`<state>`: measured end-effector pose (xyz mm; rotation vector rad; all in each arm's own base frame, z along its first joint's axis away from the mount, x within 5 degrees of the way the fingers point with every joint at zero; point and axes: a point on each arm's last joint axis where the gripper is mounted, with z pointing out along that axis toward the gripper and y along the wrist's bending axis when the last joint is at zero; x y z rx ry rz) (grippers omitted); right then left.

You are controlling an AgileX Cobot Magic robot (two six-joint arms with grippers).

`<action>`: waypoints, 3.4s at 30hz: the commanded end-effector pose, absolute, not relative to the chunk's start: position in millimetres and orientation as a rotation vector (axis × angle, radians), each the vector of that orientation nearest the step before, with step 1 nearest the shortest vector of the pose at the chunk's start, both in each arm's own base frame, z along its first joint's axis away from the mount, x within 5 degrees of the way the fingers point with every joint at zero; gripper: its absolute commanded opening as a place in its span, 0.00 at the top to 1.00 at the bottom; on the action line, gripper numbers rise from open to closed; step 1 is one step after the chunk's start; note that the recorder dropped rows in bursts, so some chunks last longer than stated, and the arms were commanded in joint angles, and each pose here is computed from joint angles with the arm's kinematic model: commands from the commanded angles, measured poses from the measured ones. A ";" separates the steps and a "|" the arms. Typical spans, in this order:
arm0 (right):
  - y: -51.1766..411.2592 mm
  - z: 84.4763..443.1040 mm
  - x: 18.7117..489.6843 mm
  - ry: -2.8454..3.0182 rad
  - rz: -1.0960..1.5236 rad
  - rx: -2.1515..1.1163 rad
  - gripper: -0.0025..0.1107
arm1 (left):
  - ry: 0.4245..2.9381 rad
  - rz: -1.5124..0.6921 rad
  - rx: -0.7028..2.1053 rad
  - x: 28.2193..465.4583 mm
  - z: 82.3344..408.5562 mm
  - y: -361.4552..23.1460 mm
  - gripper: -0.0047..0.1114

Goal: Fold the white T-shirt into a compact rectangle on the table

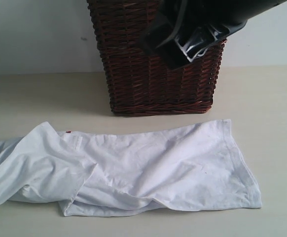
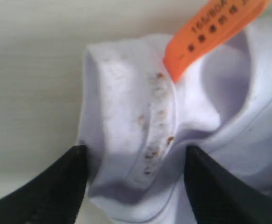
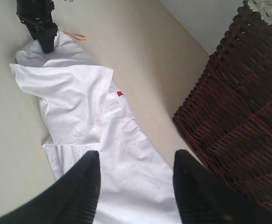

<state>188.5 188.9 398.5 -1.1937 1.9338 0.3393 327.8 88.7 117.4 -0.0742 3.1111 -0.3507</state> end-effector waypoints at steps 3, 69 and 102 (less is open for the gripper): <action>189.2 397.4 190.1 1.936 0.332 -1.196 0.55 | 3.145 -0.681 0.006 323.1 100.3 72.2 0.44; 141.6 445.6 136.8 1.838 0.427 -1.056 0.55 | 2.421 -0.203 1.527 228.9 253.5 -321.6 0.96; 142.8 443.6 141.7 1.849 0.398 -1.043 0.55 | 2.126 -0.409 2.155 91.8 237.7 -354.7 0.75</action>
